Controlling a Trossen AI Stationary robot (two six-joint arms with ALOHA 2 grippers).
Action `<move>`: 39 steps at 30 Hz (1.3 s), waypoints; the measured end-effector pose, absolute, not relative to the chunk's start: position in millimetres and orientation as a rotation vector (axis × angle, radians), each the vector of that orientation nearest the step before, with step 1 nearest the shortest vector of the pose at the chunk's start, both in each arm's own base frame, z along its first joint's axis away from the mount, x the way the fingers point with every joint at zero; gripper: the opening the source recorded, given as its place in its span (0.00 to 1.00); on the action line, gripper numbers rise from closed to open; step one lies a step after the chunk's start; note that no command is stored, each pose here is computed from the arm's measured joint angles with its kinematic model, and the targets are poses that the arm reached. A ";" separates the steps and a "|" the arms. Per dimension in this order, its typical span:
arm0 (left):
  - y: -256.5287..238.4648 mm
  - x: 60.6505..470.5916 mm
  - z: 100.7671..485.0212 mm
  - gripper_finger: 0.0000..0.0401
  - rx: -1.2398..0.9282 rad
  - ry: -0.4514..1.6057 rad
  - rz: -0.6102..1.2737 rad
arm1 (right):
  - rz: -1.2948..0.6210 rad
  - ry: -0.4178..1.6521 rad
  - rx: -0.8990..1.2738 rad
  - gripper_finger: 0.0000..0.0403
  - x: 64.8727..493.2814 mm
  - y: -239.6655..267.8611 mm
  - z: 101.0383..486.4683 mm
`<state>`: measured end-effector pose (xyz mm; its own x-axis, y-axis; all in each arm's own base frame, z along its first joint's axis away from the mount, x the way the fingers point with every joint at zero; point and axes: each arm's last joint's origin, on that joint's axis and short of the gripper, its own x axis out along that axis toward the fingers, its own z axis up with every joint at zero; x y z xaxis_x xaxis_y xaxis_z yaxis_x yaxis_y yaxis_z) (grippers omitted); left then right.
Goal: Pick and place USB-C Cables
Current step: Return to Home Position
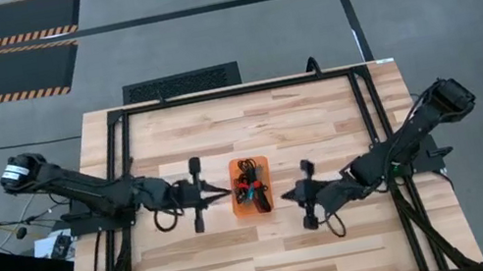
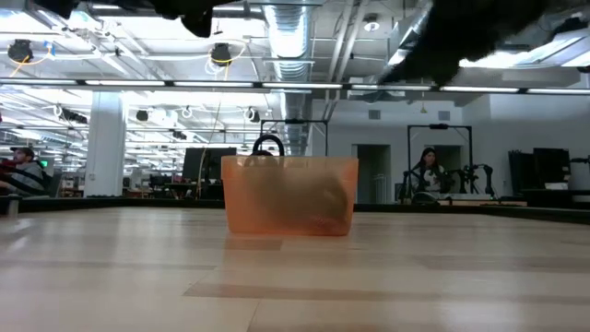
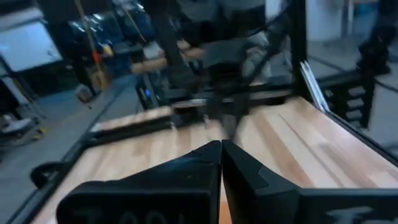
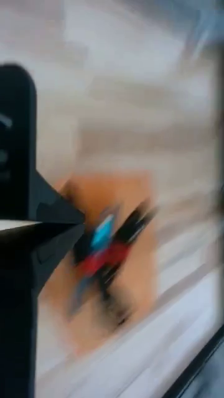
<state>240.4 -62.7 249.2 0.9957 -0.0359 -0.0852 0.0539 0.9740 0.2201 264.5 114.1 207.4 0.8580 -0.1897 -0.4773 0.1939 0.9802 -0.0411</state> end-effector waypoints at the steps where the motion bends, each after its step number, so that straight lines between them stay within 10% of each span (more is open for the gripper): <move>1: -59.4 236.8 249.3 0.00 0.218 0.058 -0.034 | -0.143 0.462 0.007 0.03 267.9 116.1 213.0; 8: -38.6 205.5 251.2 0.00 0.182 -0.033 0.027 | 0.234 0.322 -0.116 0.04 267.1 121.6 240.0; 25: -22.7 139.8 239.5 0.00 0.272 -0.215 0.066 | 0.150 0.142 -0.107 0.02 218.4 41.4 313.6; 39: -9.0 123.9 215.2 0.00 0.193 -0.221 0.111 | 0.101 -0.075 0.017 0.01 156.5 22.0 261.1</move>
